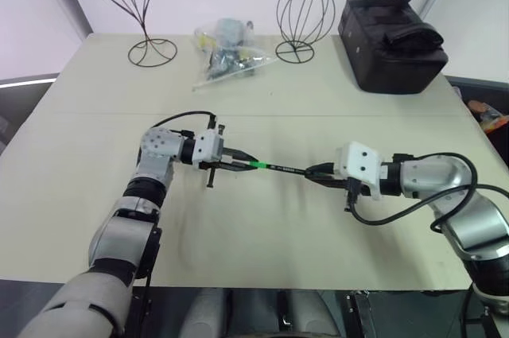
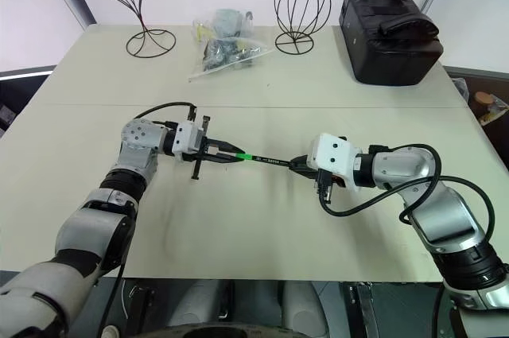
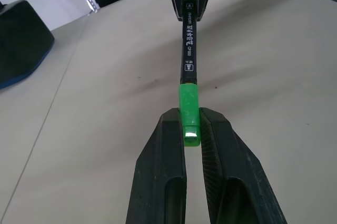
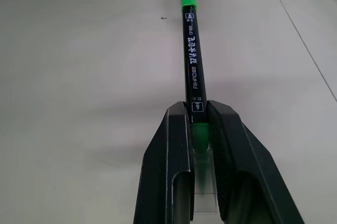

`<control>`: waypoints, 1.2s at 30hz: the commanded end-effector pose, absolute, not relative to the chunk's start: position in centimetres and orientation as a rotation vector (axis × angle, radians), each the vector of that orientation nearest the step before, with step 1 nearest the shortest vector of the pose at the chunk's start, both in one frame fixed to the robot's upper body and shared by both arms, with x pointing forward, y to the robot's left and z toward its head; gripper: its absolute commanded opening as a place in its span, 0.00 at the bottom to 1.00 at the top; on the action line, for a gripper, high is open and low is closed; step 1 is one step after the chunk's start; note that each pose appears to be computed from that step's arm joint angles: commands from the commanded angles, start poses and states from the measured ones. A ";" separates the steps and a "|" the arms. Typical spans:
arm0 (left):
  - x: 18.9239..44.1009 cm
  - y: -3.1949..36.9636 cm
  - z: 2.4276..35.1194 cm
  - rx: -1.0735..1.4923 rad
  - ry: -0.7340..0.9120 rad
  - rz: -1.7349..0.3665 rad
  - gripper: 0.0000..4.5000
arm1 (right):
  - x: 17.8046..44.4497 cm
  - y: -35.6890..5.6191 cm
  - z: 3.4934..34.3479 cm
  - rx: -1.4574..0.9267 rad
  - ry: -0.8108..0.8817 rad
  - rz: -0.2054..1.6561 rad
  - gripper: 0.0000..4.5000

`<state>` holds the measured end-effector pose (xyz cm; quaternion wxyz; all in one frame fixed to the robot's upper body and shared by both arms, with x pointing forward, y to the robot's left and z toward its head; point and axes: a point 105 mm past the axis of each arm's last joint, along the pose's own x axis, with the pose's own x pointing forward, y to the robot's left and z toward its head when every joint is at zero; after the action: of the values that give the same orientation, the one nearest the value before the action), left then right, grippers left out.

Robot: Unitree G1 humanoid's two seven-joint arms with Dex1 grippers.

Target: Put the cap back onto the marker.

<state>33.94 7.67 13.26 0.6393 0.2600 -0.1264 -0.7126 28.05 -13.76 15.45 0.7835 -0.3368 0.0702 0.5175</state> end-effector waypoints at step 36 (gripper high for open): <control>33.5 6.7 15.0 0.580 -0.418 -1.632 0.99 | 26.3 -12.9 16.3 -0.659 0.143 1.167 0.00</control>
<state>33.50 6.48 14.16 0.6308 0.2481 -0.1678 -0.7158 26.53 -12.77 15.09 0.7796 -0.2948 0.0883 0.5455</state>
